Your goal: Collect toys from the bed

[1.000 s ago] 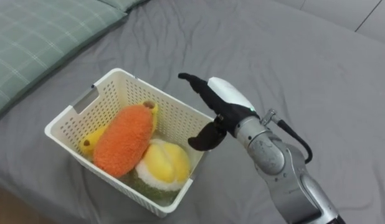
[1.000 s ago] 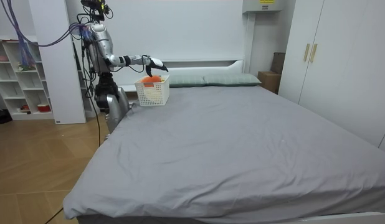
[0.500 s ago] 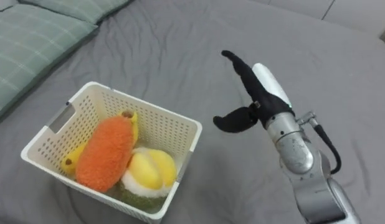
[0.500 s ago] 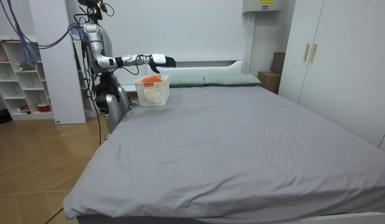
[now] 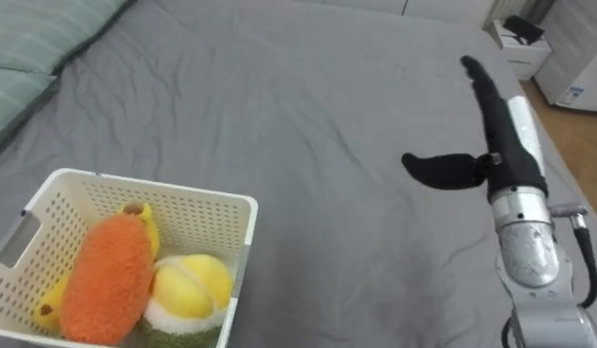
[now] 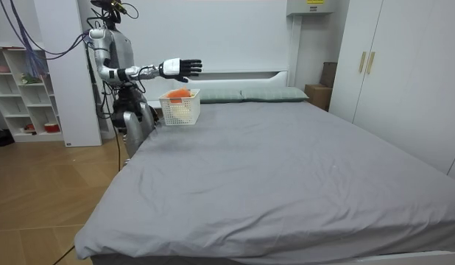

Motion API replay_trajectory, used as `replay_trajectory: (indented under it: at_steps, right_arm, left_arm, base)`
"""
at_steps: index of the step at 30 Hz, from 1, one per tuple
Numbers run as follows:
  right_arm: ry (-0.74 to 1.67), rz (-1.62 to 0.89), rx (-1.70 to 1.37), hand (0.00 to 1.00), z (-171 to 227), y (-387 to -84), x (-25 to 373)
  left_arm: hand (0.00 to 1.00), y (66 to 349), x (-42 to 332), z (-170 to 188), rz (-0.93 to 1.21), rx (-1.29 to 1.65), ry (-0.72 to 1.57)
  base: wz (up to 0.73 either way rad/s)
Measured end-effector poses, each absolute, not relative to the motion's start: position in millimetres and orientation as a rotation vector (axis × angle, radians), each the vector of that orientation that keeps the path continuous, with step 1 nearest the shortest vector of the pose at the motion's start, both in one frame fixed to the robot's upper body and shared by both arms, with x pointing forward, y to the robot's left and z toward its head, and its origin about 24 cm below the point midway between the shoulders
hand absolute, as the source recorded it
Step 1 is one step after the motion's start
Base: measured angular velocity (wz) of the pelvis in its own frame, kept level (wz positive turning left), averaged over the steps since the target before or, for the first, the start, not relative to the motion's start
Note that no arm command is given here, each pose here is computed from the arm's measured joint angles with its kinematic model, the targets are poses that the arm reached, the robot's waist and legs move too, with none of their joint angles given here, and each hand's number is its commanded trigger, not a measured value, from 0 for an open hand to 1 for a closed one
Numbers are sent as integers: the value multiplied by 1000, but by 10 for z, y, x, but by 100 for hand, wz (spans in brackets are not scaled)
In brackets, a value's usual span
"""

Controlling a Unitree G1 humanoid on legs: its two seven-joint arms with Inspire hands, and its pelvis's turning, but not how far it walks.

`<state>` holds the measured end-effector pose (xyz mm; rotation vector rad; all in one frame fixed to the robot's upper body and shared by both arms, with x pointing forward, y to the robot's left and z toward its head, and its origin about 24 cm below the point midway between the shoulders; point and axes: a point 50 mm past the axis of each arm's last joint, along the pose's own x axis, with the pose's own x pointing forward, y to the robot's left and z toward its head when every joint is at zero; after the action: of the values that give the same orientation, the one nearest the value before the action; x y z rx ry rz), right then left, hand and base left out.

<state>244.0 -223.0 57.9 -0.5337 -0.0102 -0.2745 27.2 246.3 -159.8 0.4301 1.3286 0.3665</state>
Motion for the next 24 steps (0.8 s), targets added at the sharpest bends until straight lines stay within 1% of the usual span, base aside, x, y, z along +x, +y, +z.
replay_trajectory:
  at_steps: [3,9,14,17,19,20,22,24]
  right_arm:
    - [98,-314,-468,0,337,-2332,2320]
    - [329,-510,-369,0,-144,-2689,2021]
    - [483,-614,-301,0,-490,-2786,1760]
    - [637,-673,-266,0,-794,-2817,1527]
    - [813,-696,-261,0,-1080,-2812,1223]
    - [846,-702,-259,0,-1126,-2807,1154]
    - [973,-718,-260,0,-1284,-2792,861]
    - [1064,-735,-264,0,-1378,-2784,668]
  left_arm:
    - [0,2456,229,-1601,380,426,1338]
    - [0,2481,146,-1599,412,406,1359]
    - [0,2485,113,-1603,425,401,1374]
    - [0,2484,101,-1603,441,393,1378]
    - [0,2474,94,-1606,473,364,1378]
    - [0,2471,93,-1607,480,356,1379]
    - [0,2460,47,-1618,517,311,1394]
    - [0,2458,26,-1622,531,296,1399]
  base:
    - [-8]
    - [-6]
    - [-7]
    - [0]
    - [-2]
    - [-10]
    - [-11]
    - [-2]
